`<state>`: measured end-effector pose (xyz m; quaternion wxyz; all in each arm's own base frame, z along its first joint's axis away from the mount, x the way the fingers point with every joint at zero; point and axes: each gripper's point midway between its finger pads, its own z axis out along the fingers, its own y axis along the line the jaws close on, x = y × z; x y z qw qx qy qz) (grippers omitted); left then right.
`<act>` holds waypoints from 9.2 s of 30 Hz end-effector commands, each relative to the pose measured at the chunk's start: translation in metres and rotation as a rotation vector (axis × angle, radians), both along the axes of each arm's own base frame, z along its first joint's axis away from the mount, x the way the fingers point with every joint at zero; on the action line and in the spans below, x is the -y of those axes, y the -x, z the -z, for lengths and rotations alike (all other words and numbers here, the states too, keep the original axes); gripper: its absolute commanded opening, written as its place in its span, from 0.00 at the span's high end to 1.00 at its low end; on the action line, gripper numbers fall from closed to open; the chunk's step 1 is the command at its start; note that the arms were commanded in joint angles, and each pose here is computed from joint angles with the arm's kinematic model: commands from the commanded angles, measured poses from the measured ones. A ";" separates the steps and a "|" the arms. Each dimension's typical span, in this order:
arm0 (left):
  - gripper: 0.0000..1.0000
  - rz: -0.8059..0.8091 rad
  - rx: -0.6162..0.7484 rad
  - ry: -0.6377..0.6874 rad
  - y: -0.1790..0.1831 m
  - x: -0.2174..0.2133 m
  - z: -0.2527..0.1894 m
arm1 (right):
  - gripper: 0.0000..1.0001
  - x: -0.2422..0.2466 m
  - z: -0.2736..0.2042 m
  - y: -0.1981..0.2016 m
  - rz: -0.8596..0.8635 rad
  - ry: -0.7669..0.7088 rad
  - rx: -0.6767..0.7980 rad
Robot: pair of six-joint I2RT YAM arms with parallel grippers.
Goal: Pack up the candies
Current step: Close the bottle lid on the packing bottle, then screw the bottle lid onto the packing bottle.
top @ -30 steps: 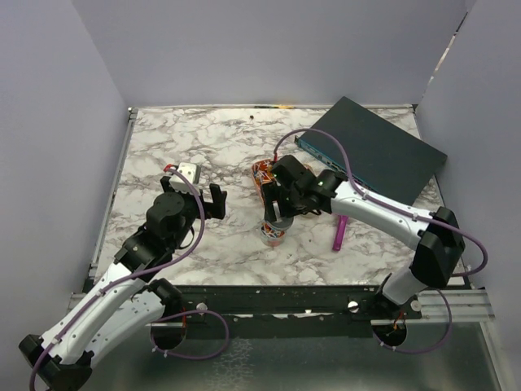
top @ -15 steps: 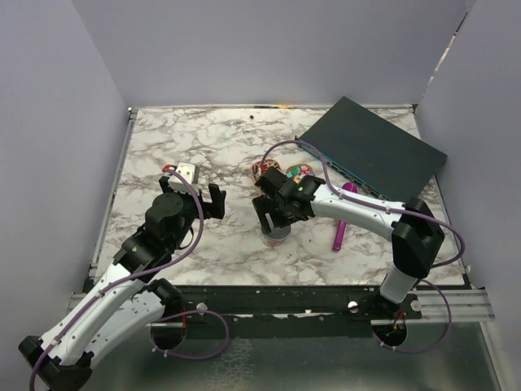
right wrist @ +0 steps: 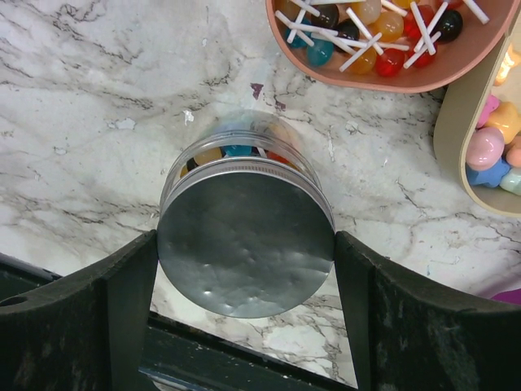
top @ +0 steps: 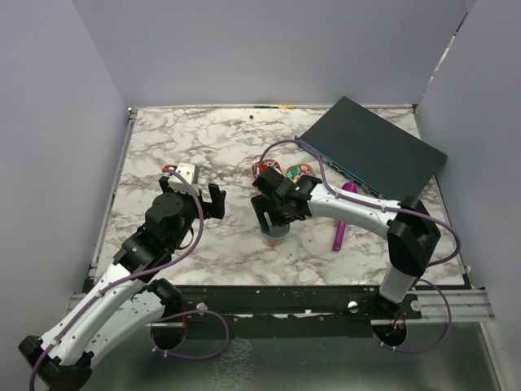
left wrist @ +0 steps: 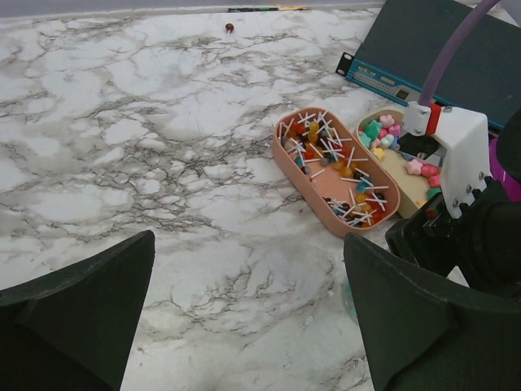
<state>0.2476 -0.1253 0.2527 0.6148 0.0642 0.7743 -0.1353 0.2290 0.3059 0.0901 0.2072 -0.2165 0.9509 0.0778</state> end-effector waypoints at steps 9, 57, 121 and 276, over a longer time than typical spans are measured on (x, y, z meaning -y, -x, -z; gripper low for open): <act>0.01 -0.022 0.010 -0.014 0.000 -0.006 -0.001 | 0.28 -0.010 0.004 -0.011 -0.003 0.021 0.028; 0.01 -0.015 0.007 -0.015 0.000 -0.005 0.000 | 0.00 -0.020 -0.030 -0.002 0.024 -0.086 0.090; 0.01 -0.013 -0.001 -0.020 -0.001 -0.004 0.002 | 0.41 -0.006 0.020 0.013 0.054 -0.042 0.013; 0.01 0.218 -0.120 0.029 0.015 0.050 0.028 | 0.81 0.022 -0.070 -0.020 0.108 -0.154 0.267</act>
